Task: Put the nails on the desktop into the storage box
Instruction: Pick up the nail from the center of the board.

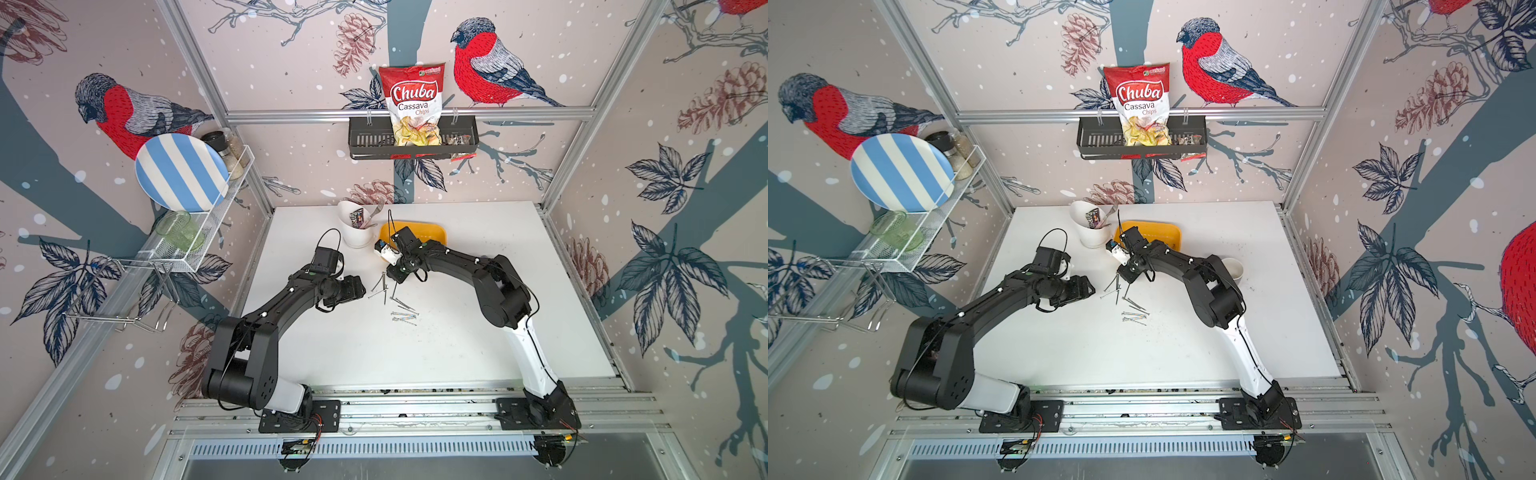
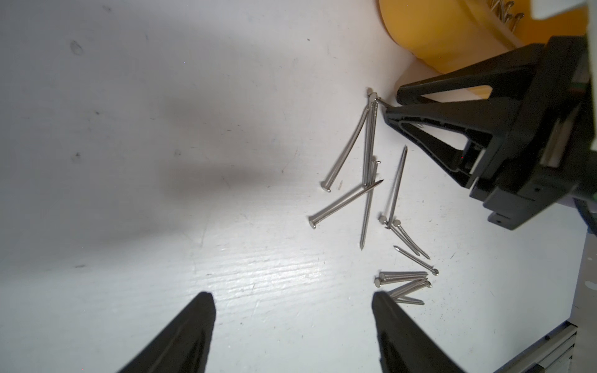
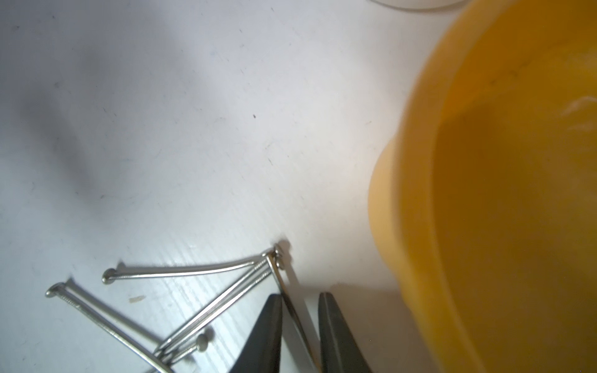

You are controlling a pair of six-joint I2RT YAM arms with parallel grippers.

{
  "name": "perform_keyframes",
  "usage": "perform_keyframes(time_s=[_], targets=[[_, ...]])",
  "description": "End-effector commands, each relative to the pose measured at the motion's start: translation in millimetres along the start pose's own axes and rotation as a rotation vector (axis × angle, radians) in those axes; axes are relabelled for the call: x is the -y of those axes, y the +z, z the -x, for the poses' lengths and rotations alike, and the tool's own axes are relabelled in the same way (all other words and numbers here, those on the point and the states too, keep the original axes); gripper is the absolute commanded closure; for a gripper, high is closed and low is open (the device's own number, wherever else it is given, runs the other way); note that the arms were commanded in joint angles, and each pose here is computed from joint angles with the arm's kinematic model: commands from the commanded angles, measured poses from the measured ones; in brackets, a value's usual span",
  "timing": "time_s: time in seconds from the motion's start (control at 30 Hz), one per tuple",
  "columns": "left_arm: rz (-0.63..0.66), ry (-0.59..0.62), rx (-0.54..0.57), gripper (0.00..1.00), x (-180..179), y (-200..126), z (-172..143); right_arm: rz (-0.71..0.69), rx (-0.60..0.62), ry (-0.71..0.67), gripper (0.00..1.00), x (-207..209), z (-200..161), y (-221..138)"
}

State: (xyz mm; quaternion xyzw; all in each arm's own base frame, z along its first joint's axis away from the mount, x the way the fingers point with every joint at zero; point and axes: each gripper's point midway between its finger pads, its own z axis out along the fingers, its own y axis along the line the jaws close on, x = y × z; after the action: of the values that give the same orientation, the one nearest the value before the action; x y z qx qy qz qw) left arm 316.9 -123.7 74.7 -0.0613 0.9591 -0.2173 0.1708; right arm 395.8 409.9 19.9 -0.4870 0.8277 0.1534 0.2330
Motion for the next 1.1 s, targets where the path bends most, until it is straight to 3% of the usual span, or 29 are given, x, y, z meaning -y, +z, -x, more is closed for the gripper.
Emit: perform_keyframes(time_s=[0.0,0.6,0.9,1.07], targets=[[-0.006,0.009,-0.009,0.21,0,0,0,0.046,-0.081,0.007,0.78,-10,-23,6],[-0.006,-0.012,-0.013,0.21,-2,4,-2,0.008,-0.034,-0.002,1.0,-5,-8,-15],[-0.027,-0.032,0.002,0.21,1,5,0,-0.023,0.093,-0.004,1.0,-6,28,-66],[-0.043,-0.04,0.013,0.21,3,7,2,-0.006,0.185,0.075,1.0,-4,52,-99]])
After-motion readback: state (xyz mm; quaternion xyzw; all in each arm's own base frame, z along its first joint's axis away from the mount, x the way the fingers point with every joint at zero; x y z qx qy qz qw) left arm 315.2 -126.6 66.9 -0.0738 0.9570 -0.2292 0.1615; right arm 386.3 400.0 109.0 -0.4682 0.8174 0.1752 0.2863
